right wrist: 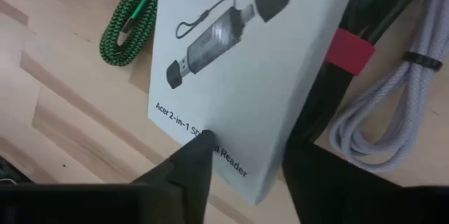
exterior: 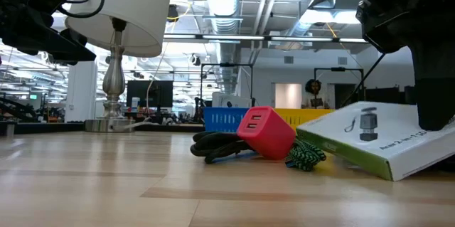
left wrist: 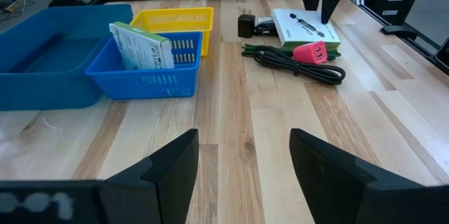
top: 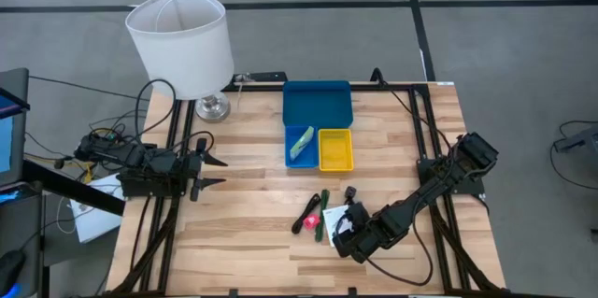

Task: Pick and place items into bin
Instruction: Put the card reader box into the blue bin

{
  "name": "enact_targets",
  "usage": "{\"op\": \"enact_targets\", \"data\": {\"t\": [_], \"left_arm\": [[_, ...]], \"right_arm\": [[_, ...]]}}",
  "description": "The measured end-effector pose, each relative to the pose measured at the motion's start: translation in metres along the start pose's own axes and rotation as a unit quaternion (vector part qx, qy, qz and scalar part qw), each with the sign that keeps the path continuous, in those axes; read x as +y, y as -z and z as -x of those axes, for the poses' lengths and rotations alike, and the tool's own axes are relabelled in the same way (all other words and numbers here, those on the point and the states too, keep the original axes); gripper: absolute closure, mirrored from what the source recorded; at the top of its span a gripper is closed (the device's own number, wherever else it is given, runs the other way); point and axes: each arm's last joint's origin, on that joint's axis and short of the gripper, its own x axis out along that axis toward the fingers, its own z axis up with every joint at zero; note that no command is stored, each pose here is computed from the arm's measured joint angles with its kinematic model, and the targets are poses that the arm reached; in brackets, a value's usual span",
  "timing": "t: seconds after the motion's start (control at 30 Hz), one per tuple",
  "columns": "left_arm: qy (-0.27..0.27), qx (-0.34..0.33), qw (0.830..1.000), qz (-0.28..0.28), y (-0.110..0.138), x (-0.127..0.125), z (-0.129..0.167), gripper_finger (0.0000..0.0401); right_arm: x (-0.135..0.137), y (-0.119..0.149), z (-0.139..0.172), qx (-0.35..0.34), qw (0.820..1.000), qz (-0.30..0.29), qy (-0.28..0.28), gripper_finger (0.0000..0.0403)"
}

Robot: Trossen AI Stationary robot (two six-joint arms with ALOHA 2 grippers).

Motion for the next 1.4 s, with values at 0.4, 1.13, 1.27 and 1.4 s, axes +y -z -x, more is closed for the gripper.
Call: {"op": "enact_targets", "data": {"t": [0.4,1.13,1.27,1.4], "left_arm": [[0.000,0.000,1.000,0.000,0.000,0.000,0.000,0.0189],[0.000,0.000,1.000,0.000,0.000,0.000,0.000,0.0189],[0.000,0.000,1.000,0.000,0.000,0.000,0.000,0.0189],[0.000,0.000,1.000,0.000,0.000,0.000,0.000,0.0189]], "right_arm": [[0.003,0.000,0.001,0.000,1.000,-0.002,-0.013,0.0341],[0.001,-0.010,0.036,-0.007,0.998,0.029,-0.048,0.0391],[0.002,-0.019,0.045,-0.013,0.997,0.035,-0.061,0.0391],[0.002,-0.034,0.056,-0.023,0.996,0.038,-0.078,0.0391]]}}
